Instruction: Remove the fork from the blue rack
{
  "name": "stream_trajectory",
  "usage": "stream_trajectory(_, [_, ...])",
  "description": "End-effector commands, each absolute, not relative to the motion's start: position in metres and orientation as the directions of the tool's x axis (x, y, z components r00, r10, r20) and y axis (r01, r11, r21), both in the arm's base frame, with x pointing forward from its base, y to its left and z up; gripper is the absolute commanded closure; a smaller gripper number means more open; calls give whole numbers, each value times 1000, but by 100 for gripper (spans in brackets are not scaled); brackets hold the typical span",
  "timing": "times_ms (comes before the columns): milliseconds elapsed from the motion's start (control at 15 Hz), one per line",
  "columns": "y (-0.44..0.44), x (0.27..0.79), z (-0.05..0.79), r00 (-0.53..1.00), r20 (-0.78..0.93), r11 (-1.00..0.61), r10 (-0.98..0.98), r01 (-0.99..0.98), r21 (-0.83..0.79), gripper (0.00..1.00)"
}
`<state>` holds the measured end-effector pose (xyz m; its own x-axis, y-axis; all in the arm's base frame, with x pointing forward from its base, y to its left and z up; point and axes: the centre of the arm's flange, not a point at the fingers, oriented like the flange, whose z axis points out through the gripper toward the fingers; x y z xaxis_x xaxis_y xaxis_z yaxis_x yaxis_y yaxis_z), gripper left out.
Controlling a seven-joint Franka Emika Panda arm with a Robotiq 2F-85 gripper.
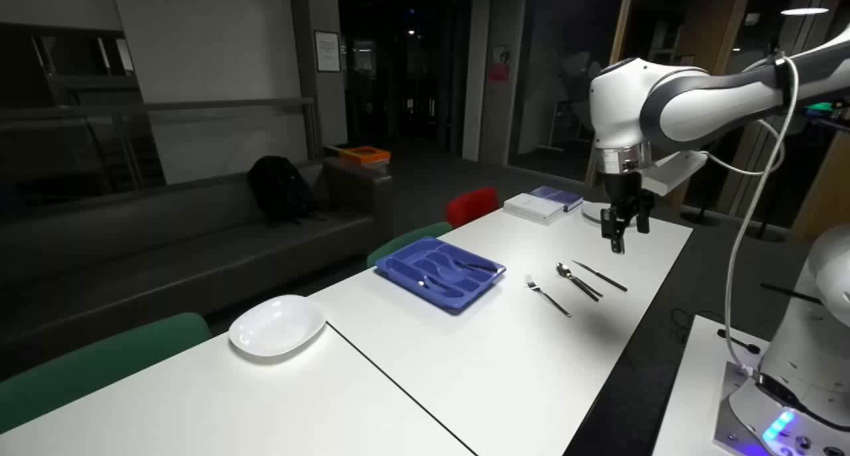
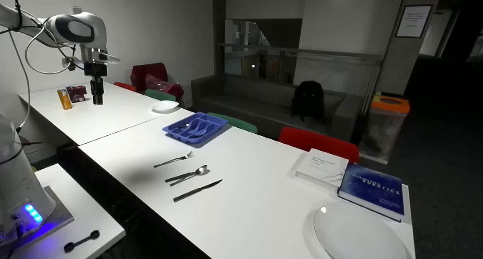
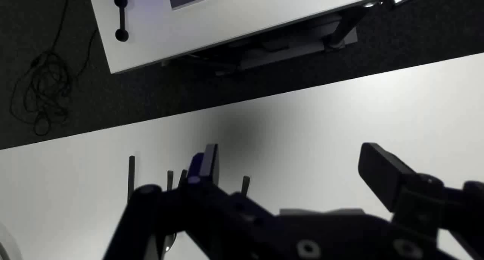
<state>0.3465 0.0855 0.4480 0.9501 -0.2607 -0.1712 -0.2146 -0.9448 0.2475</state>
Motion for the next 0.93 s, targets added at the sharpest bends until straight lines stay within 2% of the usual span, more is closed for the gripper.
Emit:
stream_trajectory(0, [85, 346, 448, 950, -171, -945, -261, -215, 247, 0])
stream_trajectory(600, [85, 356, 446, 947, -162, -944, -277, -237, 230, 0])
stream_trajectory(867, [77, 383, 440, 953, -64, -942, -297, -281, 185, 0])
